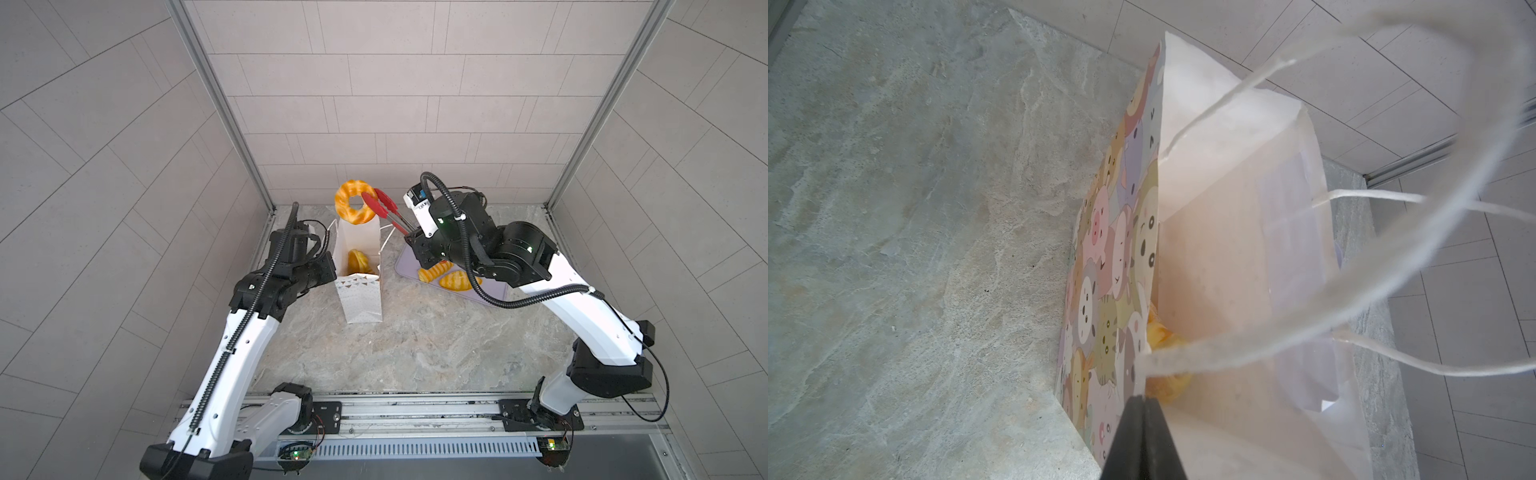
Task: Place the fake bread into the paper bag
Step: 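Carry the ring bun with the tongs over the bag mouth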
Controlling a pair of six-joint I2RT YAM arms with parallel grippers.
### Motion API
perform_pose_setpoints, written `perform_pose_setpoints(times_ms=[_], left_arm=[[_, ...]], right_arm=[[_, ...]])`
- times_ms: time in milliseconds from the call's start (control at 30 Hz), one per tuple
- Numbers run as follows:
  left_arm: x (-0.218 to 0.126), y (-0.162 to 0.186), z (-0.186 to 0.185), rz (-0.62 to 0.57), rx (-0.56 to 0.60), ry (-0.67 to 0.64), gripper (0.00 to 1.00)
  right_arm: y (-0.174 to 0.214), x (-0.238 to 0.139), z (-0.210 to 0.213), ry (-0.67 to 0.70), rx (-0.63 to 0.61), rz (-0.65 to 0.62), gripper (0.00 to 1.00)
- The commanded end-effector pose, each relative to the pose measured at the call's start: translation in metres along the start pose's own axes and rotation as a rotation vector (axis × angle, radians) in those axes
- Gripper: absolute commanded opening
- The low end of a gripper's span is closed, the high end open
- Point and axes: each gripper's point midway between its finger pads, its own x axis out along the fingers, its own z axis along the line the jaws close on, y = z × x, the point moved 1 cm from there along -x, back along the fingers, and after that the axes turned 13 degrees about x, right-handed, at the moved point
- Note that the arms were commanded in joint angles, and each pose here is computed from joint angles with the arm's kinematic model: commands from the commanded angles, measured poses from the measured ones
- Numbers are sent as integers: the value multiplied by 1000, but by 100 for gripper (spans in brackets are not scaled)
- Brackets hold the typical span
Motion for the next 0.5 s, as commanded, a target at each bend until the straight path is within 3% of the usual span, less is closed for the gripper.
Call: perform_pose_setpoints(times_ms=[0,467], left_arm=[[-5,-2,-1,-24,3,1,7],[-5,-1,-1,-22,2,2,7]], right_arm=[[-6,-2,0,20,-6,-26,32],[22,18,0,49,-37,51,32]])
